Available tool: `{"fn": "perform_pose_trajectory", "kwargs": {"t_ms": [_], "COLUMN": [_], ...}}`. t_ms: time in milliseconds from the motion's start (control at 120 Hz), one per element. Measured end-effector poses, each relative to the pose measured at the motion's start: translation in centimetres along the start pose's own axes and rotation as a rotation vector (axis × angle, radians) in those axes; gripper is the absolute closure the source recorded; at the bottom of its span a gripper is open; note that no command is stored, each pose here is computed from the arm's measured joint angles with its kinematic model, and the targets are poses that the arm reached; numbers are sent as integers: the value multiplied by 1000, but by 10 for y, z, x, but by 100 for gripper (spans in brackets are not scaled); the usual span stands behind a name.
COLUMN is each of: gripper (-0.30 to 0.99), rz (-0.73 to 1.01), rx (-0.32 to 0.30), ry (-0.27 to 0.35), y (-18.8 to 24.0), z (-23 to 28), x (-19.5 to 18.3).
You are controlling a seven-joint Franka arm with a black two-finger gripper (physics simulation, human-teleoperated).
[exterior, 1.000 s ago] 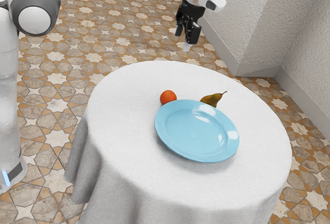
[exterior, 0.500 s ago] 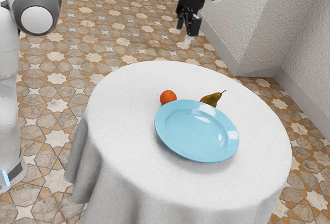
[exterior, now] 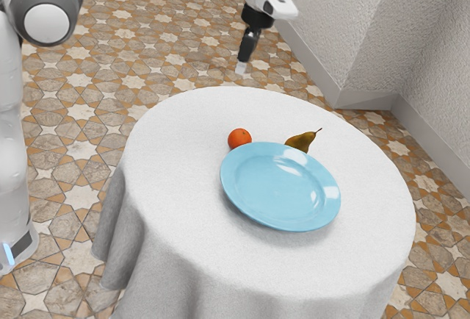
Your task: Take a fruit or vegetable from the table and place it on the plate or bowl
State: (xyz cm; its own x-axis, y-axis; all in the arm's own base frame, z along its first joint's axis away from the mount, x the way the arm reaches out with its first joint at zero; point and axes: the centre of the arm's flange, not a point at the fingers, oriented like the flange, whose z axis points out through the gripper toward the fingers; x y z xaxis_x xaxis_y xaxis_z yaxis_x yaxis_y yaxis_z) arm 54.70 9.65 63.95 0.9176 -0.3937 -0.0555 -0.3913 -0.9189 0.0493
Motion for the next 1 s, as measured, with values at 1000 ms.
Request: {"fn": "perform_pose_trajectory", "kwargs": {"t_ms": [1000], "gripper": [0], "rz": [1051], "rx": [-68], "ry": [20], "y": [-18], "z": [73], "x": [-40]}}
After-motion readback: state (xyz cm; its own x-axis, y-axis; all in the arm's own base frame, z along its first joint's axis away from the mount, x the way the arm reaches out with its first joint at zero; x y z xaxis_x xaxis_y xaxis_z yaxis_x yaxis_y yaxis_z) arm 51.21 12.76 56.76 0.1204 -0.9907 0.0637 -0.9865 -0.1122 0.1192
